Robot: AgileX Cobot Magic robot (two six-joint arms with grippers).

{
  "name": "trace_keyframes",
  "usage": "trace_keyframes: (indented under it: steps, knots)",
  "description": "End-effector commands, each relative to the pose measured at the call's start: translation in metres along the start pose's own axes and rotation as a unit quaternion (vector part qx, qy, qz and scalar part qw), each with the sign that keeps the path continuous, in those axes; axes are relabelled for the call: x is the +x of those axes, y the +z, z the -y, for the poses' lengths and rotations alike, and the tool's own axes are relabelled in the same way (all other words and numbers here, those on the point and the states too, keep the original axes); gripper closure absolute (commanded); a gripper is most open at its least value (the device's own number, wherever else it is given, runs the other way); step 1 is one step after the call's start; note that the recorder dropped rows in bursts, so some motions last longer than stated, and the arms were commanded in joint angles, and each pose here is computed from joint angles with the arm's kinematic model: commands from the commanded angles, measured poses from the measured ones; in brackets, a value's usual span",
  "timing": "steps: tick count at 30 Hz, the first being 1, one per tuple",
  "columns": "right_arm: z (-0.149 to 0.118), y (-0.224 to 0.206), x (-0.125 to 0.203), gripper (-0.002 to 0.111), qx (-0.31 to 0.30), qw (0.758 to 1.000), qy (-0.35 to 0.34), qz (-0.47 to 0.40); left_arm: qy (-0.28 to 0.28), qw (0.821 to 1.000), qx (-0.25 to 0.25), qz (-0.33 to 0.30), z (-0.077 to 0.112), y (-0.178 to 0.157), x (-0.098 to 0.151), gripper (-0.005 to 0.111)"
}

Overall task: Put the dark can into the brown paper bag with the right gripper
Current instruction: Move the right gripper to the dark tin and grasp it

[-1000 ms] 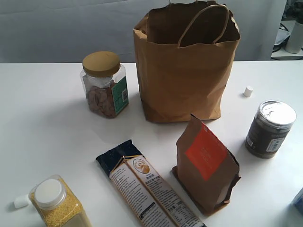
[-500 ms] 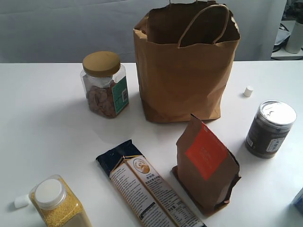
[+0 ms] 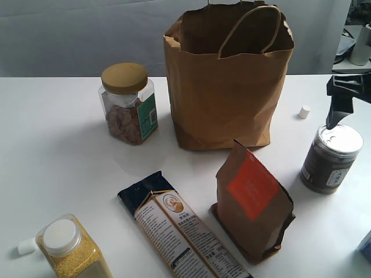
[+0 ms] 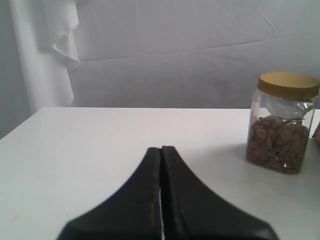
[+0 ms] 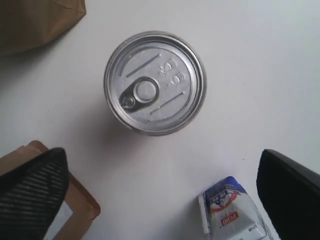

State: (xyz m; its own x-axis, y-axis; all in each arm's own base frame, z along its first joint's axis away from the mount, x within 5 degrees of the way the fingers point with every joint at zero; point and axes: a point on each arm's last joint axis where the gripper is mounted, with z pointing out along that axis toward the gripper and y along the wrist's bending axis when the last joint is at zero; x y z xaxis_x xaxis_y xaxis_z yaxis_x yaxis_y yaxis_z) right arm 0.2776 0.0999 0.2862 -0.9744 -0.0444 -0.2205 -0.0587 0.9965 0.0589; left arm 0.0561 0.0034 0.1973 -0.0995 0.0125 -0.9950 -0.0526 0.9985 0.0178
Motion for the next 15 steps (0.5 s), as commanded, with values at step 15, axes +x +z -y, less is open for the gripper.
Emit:
trace_keyframes:
  steps: [15]
  knots:
    - [-0.012,0.085,-0.045,0.019,0.029,0.999,-0.013,-0.035,0.0,1.0,0.003,0.001,0.0,0.0,0.001,0.107]
